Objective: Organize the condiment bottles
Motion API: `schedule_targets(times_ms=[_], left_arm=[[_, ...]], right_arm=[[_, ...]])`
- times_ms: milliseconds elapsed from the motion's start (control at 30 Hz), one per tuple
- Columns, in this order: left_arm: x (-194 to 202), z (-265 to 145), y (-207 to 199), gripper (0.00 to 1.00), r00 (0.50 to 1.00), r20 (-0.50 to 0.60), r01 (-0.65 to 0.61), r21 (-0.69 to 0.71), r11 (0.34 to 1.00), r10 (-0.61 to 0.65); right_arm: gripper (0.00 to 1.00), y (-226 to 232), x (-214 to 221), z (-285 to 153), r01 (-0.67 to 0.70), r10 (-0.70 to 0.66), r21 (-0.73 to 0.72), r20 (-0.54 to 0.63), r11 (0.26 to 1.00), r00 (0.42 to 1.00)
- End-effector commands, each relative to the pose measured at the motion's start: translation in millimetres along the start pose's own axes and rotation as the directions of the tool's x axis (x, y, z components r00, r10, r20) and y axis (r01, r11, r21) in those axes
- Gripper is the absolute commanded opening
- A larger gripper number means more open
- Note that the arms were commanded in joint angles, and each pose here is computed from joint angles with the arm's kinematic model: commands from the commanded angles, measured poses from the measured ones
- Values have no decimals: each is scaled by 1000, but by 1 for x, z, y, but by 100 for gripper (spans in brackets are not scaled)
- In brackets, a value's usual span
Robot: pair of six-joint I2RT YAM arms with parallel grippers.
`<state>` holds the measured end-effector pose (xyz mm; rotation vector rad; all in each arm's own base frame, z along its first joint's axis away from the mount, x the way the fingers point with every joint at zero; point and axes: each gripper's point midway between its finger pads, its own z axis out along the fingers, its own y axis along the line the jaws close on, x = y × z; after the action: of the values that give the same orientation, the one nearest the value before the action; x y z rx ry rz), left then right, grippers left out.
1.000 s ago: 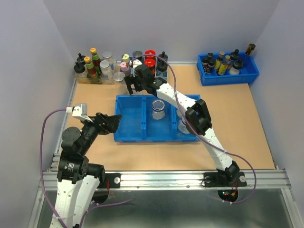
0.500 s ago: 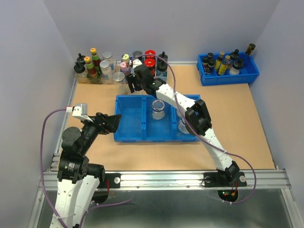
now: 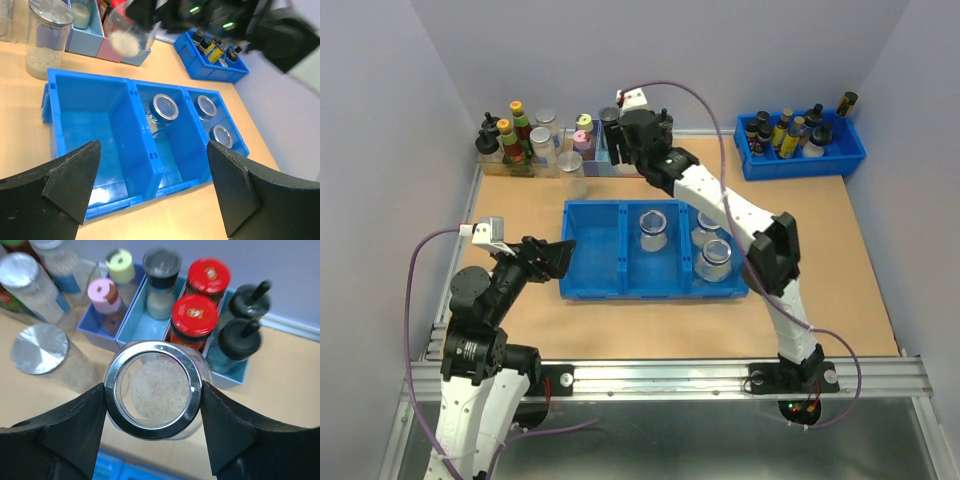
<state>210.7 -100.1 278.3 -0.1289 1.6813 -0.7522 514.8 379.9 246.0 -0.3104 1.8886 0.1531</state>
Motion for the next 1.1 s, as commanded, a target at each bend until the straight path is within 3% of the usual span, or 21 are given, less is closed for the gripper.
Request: schedule_targets(times_ms=[0,167,200,233,333,367,467,667,1067], left_arm=[[-6,3,-4,99,1000,28,-10,24,1000,9],[-8,3,-3,99,999,33,-10,15,1000,9],[-7,3,-3,99,999,34,-8,14,1000,8],[-7,4,-2,99,999,34,-8,12,1000,7],[-8,6,-1,99,999,32,-3,6,1000,3],[-8,6,-1,99,1000,31,-4,5,1000,4],[-10,6,0,99,999,38,-5,-1,1000,5],[-18,5,-2,99,998,69,2,-5,1000,-2],[-25,0,-4,99,996,86,0,-18,1000,2]], right_arm=[[0,-30,-101,-72,-126,119,17,231,992,966],[0,-29,-79,-130,-180,198,-126,148,976,969],[0,-26,-90,-161,-194,229,-215,150,957,962],[0,-21,-55,-162,-193,215,-236,73,952,974],[1,-7,-35,-206,-248,260,-374,-19,894,965],[0,3,-6,-212,-260,245,-392,-89,883,965],[0,15,27,-240,-268,220,-439,-158,858,963],[0,17,79,-249,-279,197,-398,-236,874,952],[0,10,120,-216,-281,242,-157,-226,947,944]])
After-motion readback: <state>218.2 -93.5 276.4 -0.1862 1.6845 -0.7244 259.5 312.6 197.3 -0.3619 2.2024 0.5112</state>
